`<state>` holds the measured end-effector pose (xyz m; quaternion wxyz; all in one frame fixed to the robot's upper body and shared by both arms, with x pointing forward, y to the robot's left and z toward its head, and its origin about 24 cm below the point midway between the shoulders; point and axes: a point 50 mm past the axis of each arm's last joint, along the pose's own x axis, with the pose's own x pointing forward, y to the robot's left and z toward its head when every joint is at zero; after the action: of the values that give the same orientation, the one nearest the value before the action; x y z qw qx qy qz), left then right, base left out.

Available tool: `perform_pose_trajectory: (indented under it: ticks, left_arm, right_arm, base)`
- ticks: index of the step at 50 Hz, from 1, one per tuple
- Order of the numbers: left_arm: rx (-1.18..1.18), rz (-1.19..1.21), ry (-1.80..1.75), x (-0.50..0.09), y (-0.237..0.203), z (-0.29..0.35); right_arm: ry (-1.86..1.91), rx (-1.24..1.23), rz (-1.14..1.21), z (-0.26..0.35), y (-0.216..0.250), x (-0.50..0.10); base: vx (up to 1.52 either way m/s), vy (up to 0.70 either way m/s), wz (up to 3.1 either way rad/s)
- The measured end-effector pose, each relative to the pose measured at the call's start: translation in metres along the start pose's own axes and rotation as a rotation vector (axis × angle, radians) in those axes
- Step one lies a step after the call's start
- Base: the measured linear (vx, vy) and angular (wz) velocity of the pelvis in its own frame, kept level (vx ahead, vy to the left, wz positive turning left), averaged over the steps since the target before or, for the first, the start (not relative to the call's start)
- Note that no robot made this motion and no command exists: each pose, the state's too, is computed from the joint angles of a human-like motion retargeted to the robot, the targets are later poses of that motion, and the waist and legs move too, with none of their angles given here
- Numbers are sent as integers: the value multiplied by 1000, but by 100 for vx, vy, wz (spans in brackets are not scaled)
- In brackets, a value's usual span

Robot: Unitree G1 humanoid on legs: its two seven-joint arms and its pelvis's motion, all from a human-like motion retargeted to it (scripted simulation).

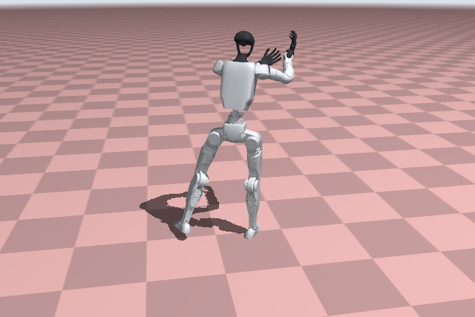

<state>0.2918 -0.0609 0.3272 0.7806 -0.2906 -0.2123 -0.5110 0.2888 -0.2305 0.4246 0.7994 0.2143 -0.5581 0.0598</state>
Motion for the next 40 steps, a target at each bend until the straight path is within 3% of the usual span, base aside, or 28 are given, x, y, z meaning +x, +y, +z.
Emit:
perform_pose_trajectory:
  ticks: [7,12,14,19,21,22,24,29,40]
  left_arm:
    - [30,178,64,-64,51,-28]
    - [-1,422,175,-156,91,-65]
    - [-23,522,253,-199,99,-81]
    - [-28,730,429,-299,107,-88]
    - [34,779,497,-331,110,-72]
    - [65,793,528,-344,111,-63]
    - [149,811,611,-365,116,-39]
    - [393,856,568,-374,129,44]
    - [894,873,346,-327,126,185]
  right_arm:
    - [252,-185,-99,-64,-23,-74]
    - [491,-71,-224,-113,-31,-163]
    - [667,-141,-189,-133,-29,-205]
    - [935,58,-319,-158,2,-297]
    - [992,-360,38,-165,28,-314]
    - [1006,-351,97,-167,40,-320]
    - [1020,-915,697,-182,43,-345]
    - [984,202,195,-176,126,-294]
    - [655,287,460,-156,210,-194]
  base:
    - [-13,23,35]
    - [-12,30,77]
    - [-8,32,98]
    - [-1,32,114]
    - [7,36,125]
    - [10,38,130]
    - [13,39,136]
    - [14,28,128]
    - [4,5,44]
